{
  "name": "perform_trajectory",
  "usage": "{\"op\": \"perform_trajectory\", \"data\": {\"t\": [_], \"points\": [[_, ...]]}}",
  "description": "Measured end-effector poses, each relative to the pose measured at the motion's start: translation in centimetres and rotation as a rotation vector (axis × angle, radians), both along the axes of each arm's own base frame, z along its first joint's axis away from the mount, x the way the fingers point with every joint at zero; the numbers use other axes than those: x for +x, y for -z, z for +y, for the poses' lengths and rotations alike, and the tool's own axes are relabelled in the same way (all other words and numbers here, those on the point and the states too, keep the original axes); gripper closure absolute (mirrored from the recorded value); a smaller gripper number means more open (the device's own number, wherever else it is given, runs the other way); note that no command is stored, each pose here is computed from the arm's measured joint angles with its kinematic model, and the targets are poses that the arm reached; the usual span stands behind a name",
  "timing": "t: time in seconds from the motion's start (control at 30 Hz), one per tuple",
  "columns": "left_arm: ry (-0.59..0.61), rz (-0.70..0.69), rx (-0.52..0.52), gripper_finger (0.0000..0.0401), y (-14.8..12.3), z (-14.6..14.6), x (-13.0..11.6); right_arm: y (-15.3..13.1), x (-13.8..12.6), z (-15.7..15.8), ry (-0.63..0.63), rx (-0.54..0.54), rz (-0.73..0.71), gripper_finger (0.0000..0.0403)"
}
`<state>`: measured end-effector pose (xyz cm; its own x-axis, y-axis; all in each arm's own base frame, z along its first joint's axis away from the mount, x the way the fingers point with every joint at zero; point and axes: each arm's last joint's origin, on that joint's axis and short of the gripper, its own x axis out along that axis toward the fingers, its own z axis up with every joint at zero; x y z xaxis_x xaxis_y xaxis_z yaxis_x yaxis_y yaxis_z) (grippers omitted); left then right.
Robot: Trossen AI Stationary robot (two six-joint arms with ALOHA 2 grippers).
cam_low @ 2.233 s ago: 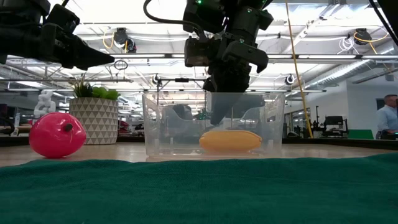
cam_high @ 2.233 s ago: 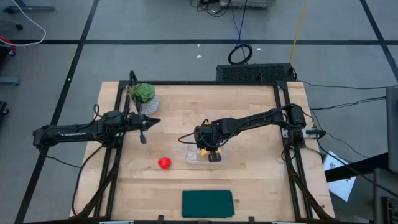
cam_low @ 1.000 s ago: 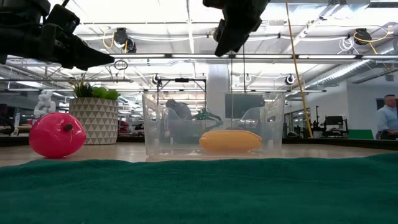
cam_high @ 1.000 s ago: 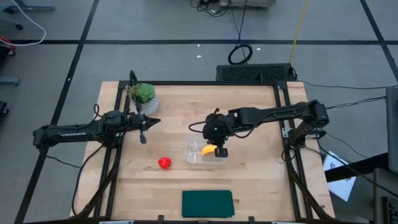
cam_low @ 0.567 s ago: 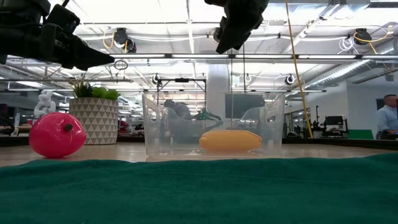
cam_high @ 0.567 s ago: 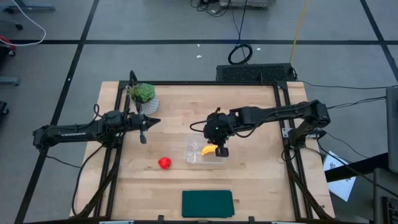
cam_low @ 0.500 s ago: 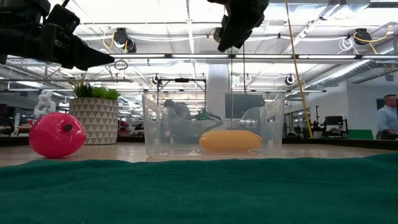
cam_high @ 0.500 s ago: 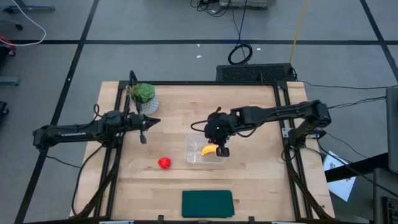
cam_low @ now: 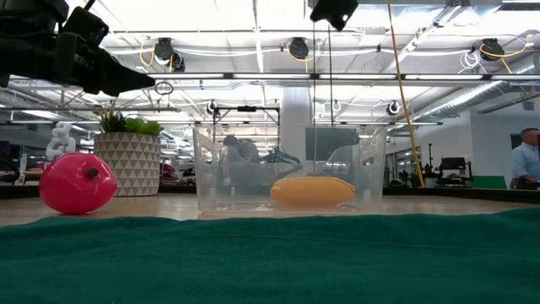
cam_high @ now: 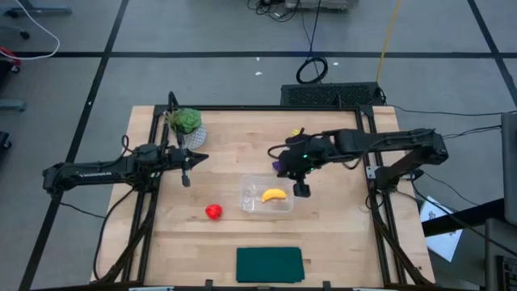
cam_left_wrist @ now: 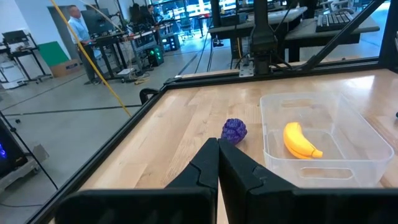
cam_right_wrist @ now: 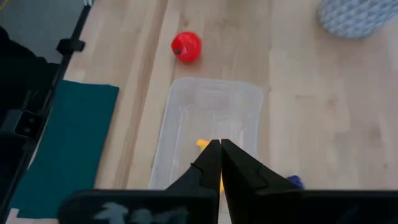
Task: Pick and placing Produce into tupperware
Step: Put the apple into the transparent bin
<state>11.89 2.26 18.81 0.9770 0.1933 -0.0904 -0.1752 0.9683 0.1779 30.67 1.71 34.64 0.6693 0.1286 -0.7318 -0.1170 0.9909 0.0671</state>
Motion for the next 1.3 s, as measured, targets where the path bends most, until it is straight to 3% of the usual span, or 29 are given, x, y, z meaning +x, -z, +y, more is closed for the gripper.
{"op": "perform_trajectory", "data": {"t": [0.9, 1.3], "points": [[0.0, -0.001, 0.0, 0.0396, 0.0, 0.0, 0.0, -6.5, -7.7, -0.6, 0.04, -0.055, -0.242, 0.0399], [-0.001, 0.013, -0.002, 0.0396, 0.1, 0.0, 0.0, -5.3, -12.8, -1.0, 0.085, -0.053, -0.407, 0.0399]]}}
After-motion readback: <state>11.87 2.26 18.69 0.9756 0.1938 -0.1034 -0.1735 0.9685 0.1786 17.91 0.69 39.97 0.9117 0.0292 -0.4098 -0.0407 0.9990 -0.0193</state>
